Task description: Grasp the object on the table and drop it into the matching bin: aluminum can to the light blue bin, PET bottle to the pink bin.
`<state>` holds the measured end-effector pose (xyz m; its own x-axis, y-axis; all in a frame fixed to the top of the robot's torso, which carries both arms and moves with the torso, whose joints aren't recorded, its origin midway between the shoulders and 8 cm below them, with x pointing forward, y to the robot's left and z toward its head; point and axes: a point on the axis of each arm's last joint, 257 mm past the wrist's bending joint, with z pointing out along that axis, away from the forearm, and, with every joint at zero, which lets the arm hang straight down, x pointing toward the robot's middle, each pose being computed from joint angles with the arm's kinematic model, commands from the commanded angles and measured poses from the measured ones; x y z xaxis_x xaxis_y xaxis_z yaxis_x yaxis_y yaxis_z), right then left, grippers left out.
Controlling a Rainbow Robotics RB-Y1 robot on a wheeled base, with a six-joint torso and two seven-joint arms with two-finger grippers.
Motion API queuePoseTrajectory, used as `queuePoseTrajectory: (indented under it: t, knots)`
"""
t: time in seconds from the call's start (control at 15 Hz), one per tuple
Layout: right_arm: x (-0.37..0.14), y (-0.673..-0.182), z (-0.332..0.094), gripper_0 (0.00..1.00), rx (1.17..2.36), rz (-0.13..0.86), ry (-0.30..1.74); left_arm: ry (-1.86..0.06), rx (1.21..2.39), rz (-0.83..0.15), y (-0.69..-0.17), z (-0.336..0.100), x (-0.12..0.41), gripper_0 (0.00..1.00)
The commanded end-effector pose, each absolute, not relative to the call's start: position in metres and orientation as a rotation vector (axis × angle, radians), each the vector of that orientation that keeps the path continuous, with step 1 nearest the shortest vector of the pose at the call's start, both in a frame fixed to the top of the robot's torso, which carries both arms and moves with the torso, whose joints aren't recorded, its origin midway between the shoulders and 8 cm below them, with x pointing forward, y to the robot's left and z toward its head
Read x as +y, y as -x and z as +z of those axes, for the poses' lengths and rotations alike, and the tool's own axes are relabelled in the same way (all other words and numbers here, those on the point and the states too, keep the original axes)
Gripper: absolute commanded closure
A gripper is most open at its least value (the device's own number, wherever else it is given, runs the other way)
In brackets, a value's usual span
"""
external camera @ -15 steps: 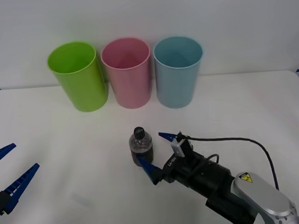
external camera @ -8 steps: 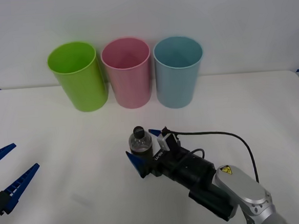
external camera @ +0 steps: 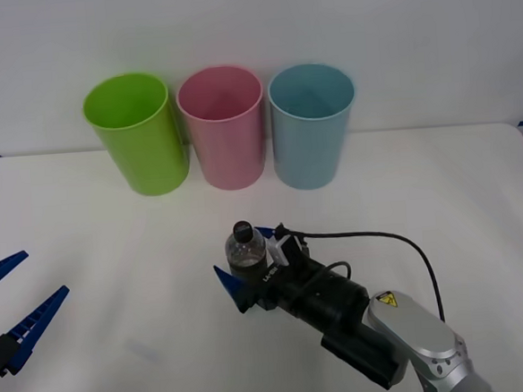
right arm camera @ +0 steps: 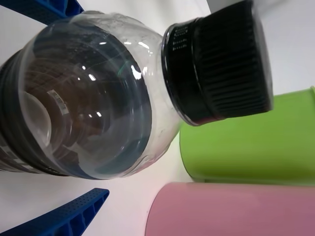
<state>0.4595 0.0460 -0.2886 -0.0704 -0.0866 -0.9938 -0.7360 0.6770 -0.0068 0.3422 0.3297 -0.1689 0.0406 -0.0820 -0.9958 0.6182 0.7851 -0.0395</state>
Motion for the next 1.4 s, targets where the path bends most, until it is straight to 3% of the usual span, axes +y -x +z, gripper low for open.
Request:
queuePoseTrajectory:
  t: [0.07, 0.13, 0.2, 0.27, 0.87, 1.4]
  knots:
    - [0.046, -0.459, -0.289, 0.0, 1.572, 0.612, 0.699, -0.465, 1.441, -0.567, -0.342, -0.169, 0.33, 0.0]
    - [0.046, -0.46, -0.289, 0.11, 1.572, 0.611, 0.698, -0.465, 1.441, -0.567, -0.342, -0.169, 0.33, 0.0]
    - [0.046, -0.46, -0.288, 0.74, 1.569, 0.608, 0.701, -0.465, 1.441, -0.567, -0.342, -0.169, 0.33, 0.0]
    - [0.046, -0.46, -0.288, 1.0, 1.567, 0.603, 0.704, -0.465, 1.441, -0.567, -0.342, -0.169, 0.33, 0.0]
    - [0.038, -0.457, -0.275, 1.0, 1.539, 0.614, 0.706, -0.465, 1.441, -0.567, -0.342, -0.169, 0.33, 0.0]
    - [-0.033, -0.439, -0.21, 1.0, 1.481, 0.644, 0.581, -0.465, 1.441, -0.567, -0.342, -0.169, 0.33, 0.0]
